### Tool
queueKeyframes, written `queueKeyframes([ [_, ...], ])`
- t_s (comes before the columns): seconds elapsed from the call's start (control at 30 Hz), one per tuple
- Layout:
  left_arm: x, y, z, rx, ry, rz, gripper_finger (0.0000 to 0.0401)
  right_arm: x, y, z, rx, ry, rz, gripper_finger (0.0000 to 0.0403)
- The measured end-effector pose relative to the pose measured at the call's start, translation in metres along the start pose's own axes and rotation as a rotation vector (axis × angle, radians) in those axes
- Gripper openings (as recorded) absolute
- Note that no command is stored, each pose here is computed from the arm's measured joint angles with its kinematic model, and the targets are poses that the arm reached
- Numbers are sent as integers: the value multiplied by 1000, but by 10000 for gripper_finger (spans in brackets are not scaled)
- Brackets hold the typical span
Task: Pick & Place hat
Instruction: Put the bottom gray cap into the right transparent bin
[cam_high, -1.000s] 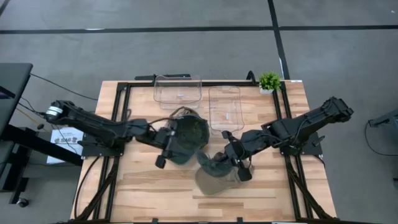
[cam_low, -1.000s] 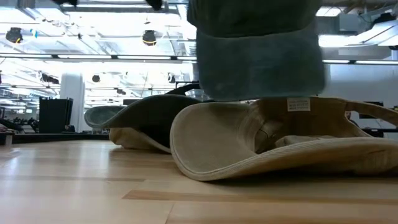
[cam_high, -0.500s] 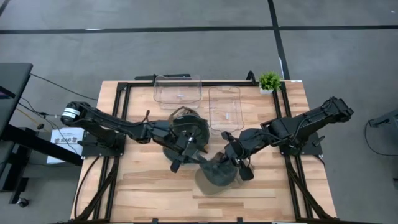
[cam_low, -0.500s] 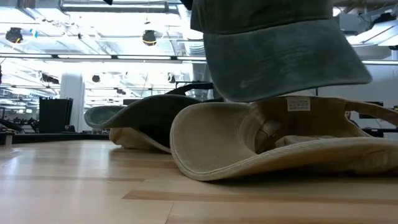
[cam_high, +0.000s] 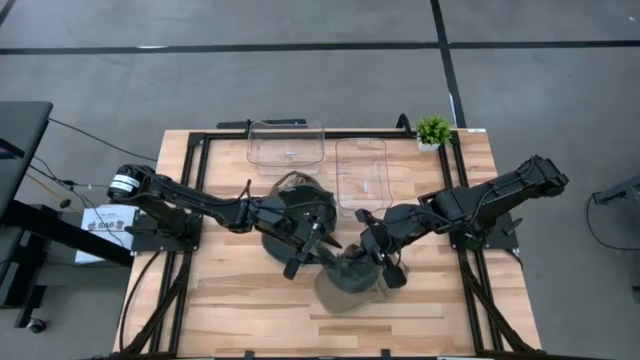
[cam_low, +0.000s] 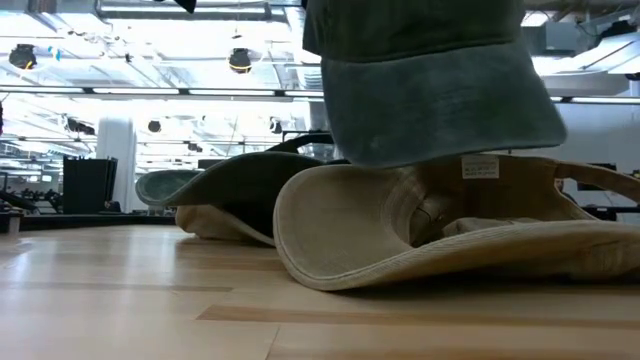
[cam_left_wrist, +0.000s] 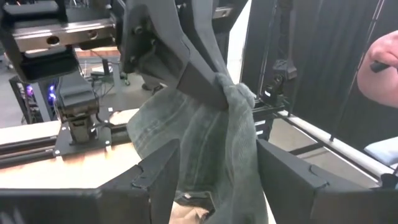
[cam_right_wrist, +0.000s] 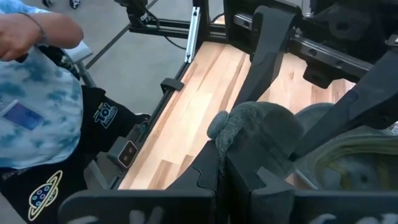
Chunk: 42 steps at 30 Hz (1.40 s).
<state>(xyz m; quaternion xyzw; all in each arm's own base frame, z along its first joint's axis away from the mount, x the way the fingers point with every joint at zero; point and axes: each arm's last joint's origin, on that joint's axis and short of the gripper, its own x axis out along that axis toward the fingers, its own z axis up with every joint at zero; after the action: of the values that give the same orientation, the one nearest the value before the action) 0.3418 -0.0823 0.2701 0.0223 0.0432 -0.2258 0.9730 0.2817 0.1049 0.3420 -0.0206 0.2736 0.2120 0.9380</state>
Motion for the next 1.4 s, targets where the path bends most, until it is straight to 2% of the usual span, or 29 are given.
queueKeyframes([
  [0.13,0,0,-1,-9,6,0,198,1,-3,0,13,4,-7,0],
  [0.23,0,0,-1,-25,6,0,173,1,-5,0,16,3,-12,0],
  [0.33,0,0,-1,-28,9,0,126,1,-5,0,17,3,-14,0],
  [0.47,0,0,-1,-29,12,-3,36,1,-5,0,18,3,-14,4],
  [0.53,-1,-1,0,-35,10,-6,13,1,-5,0,30,3,-14,12],
  [0.83,-10,-2,8,-54,23,-8,10,1,-5,-1,63,11,-18,66],
  [1.0,-12,-3,11,-63,19,-8,10,1,-7,-4,66,42,-93,98],
  [1.13,-13,-3,12,-67,18,-8,10,0,-8,-5,66,47,-111,128],
  [1.4,-14,0,9,-74,39,1,10,1,-6,2,51,-26,-103,174],
])
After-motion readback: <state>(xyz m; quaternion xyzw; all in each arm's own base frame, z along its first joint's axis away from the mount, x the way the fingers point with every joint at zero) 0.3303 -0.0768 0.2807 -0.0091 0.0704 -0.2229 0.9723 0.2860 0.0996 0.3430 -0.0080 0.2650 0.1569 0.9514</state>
